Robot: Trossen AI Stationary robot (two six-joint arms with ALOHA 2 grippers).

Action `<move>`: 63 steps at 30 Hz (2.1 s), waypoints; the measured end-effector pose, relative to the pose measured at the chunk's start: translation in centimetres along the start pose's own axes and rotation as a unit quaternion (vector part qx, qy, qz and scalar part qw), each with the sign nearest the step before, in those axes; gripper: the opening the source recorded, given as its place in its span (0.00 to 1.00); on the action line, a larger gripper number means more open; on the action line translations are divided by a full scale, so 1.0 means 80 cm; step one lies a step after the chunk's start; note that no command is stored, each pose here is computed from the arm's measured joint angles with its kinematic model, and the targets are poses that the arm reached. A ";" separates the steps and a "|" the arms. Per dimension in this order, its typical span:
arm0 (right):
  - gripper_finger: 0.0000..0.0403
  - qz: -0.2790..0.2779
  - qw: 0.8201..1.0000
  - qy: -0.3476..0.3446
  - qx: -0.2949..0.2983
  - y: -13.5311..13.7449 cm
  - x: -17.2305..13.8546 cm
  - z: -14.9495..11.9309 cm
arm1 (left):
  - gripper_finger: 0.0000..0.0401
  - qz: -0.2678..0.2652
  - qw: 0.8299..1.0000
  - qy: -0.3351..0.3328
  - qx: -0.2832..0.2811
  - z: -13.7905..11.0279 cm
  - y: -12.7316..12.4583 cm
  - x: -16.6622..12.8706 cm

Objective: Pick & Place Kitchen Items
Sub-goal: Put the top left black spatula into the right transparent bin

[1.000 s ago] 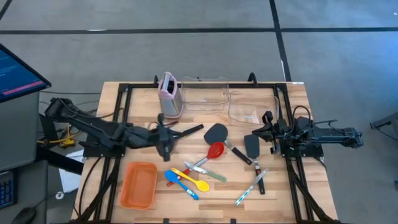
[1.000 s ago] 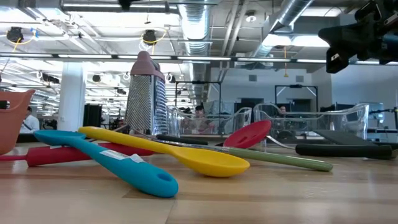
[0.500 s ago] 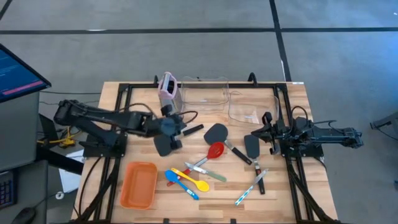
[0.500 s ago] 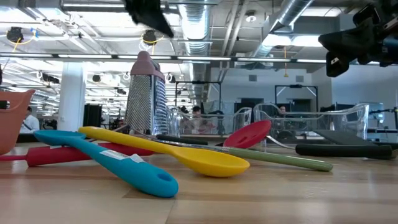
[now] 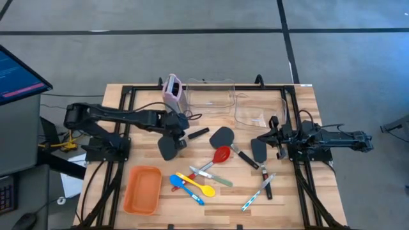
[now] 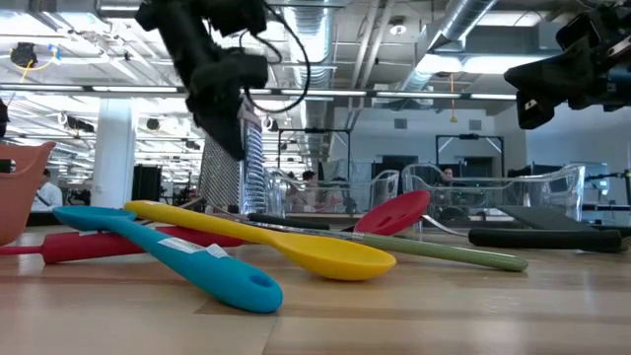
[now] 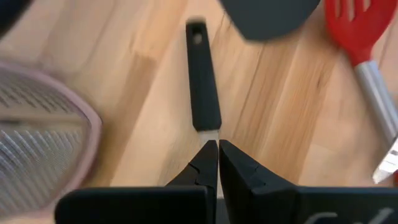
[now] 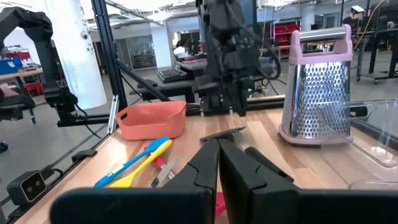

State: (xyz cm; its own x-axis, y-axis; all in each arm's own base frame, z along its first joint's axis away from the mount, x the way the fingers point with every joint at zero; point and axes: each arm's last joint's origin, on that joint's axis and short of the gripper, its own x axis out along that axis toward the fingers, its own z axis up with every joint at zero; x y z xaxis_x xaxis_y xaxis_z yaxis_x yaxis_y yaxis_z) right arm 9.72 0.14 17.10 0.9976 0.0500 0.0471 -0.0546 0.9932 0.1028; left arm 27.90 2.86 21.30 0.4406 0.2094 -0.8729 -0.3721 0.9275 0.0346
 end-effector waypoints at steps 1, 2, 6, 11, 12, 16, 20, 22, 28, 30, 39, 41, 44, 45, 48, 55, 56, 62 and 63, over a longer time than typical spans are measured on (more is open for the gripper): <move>0.02 0.000 1.000 0.001 0.000 0.000 0.000 0.000 | 0.01 0.000 1.000 0.003 0.000 -0.002 0.000 0.004; 0.02 0.000 1.000 0.002 0.000 0.000 0.000 -0.001 | 0.01 0.000 1.000 0.006 0.000 -0.005 0.000 0.007; 0.02 0.000 1.000 0.002 -0.001 0.000 0.000 -0.001 | 0.01 -0.002 1.000 0.002 0.000 -0.009 -0.001 0.017; 0.02 -0.001 1.000 0.004 -0.004 0.000 0.000 -0.001 | 0.05 0.000 1.000 0.008 0.003 -0.010 -0.002 0.023; 0.02 -0.001 1.000 0.005 -0.004 0.000 0.000 -0.001 | 0.07 -0.001 1.000 0.004 0.002 -0.009 -0.002 0.023; 0.02 -0.001 1.000 0.007 -0.004 0.000 0.000 -0.002 | 0.16 0.000 1.000 0.005 0.002 -0.009 -0.002 0.024; 0.02 -0.001 1.000 0.011 -0.004 0.000 0.000 -0.003 | 0.27 0.000 1.000 0.003 0.001 -0.010 -0.002 0.026; 0.02 -0.002 1.000 0.013 -0.004 0.000 0.000 -0.003 | 0.32 0.003 1.000 0.006 -0.003 -0.014 -0.001 0.028; 0.02 -0.002 1.000 0.015 -0.004 0.000 0.000 -0.004 | 0.42 0.011 0.999 0.011 -0.038 -0.031 0.003 0.041; 0.02 -0.002 1.000 0.016 -0.004 0.000 0.000 -0.004 | 0.43 0.011 0.999 0.012 -0.039 -0.036 0.004 0.045; 0.02 -0.002 1.000 0.016 -0.004 0.000 0.000 -0.004 | 0.41 0.005 0.999 -0.007 -0.043 -0.053 0.006 0.059; 0.02 -0.002 1.000 0.016 -0.004 -0.001 0.000 -0.004 | 0.41 0.005 0.999 -0.004 -0.043 -0.057 0.006 0.061; 0.02 -0.002 1.000 0.016 -0.004 -0.001 0.000 -0.004 | 0.41 0.004 0.999 -0.006 -0.043 -0.062 0.007 0.064; 0.02 -0.002 1.000 0.016 -0.004 -0.001 0.000 -0.004 | 0.41 0.004 0.999 -0.006 -0.044 -0.063 0.007 0.064; 0.02 -0.002 1.000 0.016 -0.004 -0.001 0.000 -0.004 | 0.41 0.004 0.999 -0.007 -0.044 -0.063 0.007 0.064; 0.02 -0.002 1.000 0.016 -0.004 -0.001 0.000 -0.004 | 0.40 -0.012 0.999 0.014 -0.041 -0.066 0.003 0.084; 0.02 -0.002 1.000 0.017 -0.004 -0.001 0.000 -0.004 | 0.41 -0.014 0.999 0.018 -0.041 -0.067 0.002 0.088; 0.02 -0.002 1.000 0.017 -0.004 -0.001 0.000 -0.004 | 0.40 -0.007 0.999 0.031 -0.038 -0.071 0.000 0.106; 0.02 -0.002 1.000 0.017 -0.004 -0.001 0.000 -0.004 | 0.39 -0.007 0.999 0.030 -0.038 -0.071 0.000 0.106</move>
State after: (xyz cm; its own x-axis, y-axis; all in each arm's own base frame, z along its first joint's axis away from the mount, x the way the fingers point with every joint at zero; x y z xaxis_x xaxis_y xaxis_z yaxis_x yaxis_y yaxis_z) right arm 9.73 0.13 16.79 0.9987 0.0485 0.0135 -0.0495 0.9943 0.0947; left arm 27.00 2.91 11.14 0.3963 0.1757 -0.9012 -0.4282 0.9036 -0.0121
